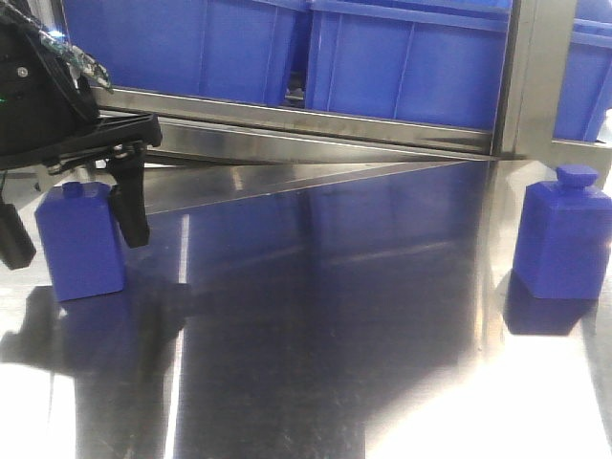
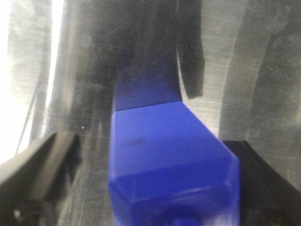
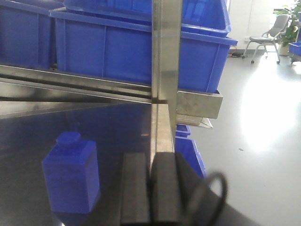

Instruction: Pick and sort blue part to right shelf

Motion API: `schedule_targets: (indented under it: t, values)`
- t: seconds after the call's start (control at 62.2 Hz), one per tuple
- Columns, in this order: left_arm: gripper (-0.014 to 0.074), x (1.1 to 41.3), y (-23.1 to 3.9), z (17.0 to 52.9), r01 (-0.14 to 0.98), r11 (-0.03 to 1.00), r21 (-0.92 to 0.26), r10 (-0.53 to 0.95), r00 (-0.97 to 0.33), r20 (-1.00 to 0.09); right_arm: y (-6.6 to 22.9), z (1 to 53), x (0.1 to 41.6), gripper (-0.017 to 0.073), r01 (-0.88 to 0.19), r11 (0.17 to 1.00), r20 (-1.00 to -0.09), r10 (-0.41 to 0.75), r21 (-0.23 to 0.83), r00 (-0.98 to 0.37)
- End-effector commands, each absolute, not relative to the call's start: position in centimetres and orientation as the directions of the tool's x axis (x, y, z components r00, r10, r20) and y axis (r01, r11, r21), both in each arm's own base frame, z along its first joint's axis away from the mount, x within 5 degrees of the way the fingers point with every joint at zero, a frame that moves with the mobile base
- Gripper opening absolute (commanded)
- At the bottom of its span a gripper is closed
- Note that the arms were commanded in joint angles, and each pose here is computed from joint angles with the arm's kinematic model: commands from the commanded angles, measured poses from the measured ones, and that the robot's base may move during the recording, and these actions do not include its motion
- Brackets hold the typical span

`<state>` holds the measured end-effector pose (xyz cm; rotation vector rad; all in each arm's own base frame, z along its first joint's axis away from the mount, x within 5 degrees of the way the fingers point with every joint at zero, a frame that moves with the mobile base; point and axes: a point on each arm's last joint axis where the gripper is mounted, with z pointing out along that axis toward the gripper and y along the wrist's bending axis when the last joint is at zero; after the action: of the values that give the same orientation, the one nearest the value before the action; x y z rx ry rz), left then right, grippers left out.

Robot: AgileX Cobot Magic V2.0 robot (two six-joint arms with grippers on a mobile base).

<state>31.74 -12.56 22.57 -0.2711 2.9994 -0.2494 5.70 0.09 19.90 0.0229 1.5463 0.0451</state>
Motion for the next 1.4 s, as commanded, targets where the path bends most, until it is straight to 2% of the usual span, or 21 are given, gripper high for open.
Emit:
schedule_targets:
  t: [0.0, 0.08, 0.241, 0.434, 0.579, 0.74, 0.82, 0.933, 1.109, 1.383]
  values:
    - [0.0458, 31.7, -12.9, 24.8, -0.162, 0.961, -0.225, -0.201, -0.965, -0.165, 0.0, 21.6, 5.3, 0.0036, -0.010, 0.999, -0.986, 0.044, 0.043, 0.159]
    - [0.0365, 31.7, -12.9, 24.8, -0.162, 0.960, -0.226, -0.202, -0.965, -0.165, 0.0, 21.6, 5.3, 0.0036, -0.010, 0.999, -0.986, 0.044, 0.043, 0.159]
    - [0.0268, 31.6, -12.9, 24.8, -0.165, 0.961, -0.222, -0.201, -0.968, -0.151, 0.0, 21.6, 5.3, 0.0036, -0.010, 0.999, -0.986, 0.044, 0.043, 0.159]
    - [0.0246, 31.3, -12.8, 25.4, -0.155, 0.968, -0.198, -0.179, -0.978, -0.108, 0.0, 21.6, 5.3, 0.0036, -0.010, 0.999, -0.986, 0.044, 0.043, 0.159]
    - [0.0240, 30.7, -12.7, 27.2, -0.070, 0.978, -0.194, -0.096, -0.987, -0.128, 0.0, 21.6, 5.3, 0.0036, -0.010, 0.999, -0.986, 0.044, 0.043, 0.159]
    - [0.0240, 28.6, -12.5, 30.6, 0.062, 0.991, -0.115, 0.028, -0.962, -0.272, 0.0, 21.6, 5.3, 0.0036, -0.010, 0.999, -0.986, 0.044, 0.043, 0.159]
    - [0.0240, 26.6, -12.2, 33.1, 0.129, 0.991, -0.040, 0.104, -0.918, -0.383, 0.0, 21.6, 5.3, 0.0036, -0.010, 0.999, -0.986, 0.044, 0.043, 0.159]
    - [0.0240, 23.7, -11.5, 35.7, 0.181, 0.983, 0.007, 0.159, -0.844, -0.513, 0.0, 21.6, 5.3, 0.0036, -0.010, 0.999, -0.986, 0.044, 0.043, 0.159]
    - [0.0240, 19.0, -9.0, 37.5, 0.216, 0.976, -0.018, 0.148, -0.726, -0.671, 0.0, 21.6, 5.3, 0.0036, -0.010, 0.999, -0.987, 0.044, 0.043, 0.155]
    - [0.0240, 11.4, -4.8, 38.2, 0.280, 0.956, -0.083, 0.055, -0.451, -0.891, 0.0, 21.5, 5.3, 0.0036, -0.011, 0.999, -0.988, 0.045, 0.044, 0.150]
